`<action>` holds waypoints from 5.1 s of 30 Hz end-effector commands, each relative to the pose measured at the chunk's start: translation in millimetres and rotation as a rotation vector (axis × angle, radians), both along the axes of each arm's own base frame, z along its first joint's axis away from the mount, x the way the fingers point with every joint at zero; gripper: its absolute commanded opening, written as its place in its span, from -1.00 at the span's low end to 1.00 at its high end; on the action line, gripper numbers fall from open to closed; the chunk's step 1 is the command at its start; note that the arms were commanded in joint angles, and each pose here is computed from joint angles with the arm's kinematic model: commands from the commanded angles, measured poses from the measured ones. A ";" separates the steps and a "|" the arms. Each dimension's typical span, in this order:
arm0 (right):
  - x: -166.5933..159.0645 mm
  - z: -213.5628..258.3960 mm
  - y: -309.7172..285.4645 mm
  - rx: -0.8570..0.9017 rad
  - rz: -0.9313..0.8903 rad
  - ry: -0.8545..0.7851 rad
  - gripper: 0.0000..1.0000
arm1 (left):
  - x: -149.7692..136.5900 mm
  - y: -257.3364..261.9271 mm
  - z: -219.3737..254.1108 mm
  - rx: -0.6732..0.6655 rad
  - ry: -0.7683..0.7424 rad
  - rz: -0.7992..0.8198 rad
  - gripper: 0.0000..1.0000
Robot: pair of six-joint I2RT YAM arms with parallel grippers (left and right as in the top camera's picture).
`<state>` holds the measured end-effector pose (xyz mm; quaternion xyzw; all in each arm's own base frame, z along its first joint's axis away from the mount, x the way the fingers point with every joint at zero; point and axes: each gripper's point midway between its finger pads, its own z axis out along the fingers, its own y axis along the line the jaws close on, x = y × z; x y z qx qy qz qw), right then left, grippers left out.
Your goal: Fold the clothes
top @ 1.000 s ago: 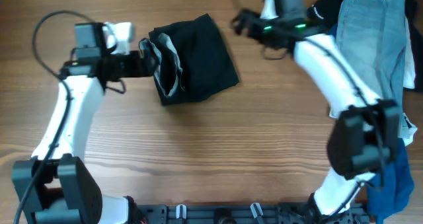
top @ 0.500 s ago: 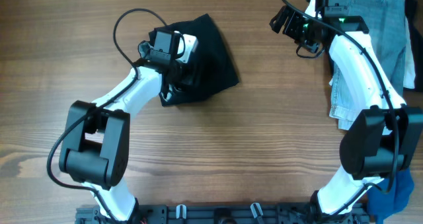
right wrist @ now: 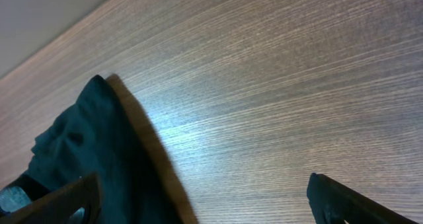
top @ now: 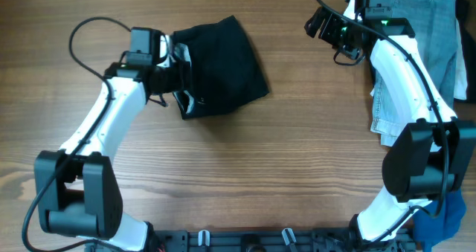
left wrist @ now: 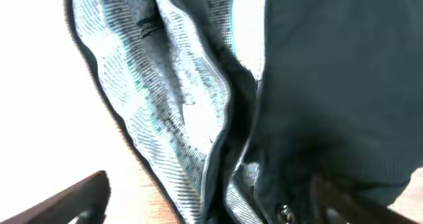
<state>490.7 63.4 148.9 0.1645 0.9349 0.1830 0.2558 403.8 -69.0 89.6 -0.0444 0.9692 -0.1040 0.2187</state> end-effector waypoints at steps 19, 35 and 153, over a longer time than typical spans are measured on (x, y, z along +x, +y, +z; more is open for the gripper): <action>3.8 6.2 -1.0 -0.024 0.010 -0.030 0.99 | 15.2 -29.3 -92.7 -0.145 0.093 -0.188 1.00; 6.4 8.1 -0.9 -0.025 0.011 -0.044 0.99 | 19.4 -40.9 -156.7 -0.183 0.165 -0.089 -0.92; 38.7 17.0 -3.2 -0.170 0.044 -0.200 1.00 | 206.2 215.5 -58.4 0.228 -0.616 0.061 1.00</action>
